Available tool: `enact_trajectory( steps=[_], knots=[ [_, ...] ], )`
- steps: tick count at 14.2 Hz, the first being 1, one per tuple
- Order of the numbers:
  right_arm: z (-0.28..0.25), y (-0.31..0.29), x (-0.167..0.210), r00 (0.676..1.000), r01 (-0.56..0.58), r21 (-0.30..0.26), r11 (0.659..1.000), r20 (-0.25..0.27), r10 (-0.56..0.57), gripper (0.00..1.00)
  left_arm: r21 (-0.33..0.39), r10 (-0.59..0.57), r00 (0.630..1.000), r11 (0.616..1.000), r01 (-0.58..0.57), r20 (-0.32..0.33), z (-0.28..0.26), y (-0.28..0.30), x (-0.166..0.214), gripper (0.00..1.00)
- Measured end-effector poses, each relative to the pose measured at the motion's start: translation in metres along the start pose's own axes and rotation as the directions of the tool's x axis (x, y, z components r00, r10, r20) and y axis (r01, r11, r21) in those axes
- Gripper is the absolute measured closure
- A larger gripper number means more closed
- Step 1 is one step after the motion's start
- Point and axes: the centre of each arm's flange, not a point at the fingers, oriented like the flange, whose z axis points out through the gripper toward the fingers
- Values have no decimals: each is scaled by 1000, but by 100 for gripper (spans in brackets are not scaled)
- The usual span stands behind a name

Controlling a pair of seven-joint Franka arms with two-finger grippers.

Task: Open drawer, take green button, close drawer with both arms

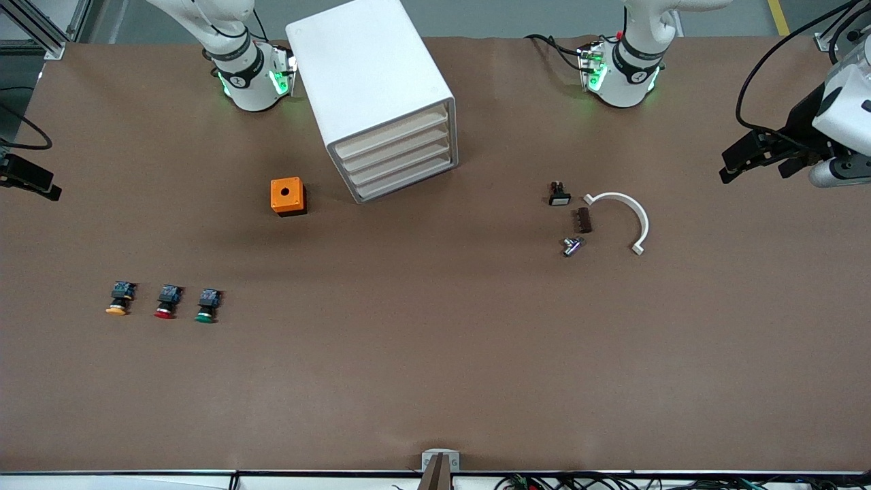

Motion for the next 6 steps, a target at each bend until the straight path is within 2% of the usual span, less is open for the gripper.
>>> enact_trajectory(
  steps=[6],
  knots=[
    [-7, 0, 0, 1000, -1, 0, 1000, -16, 1, 0, -1, 4, 1000, 1000, -4, -4, -2, 2, 0, 0]
  ],
)
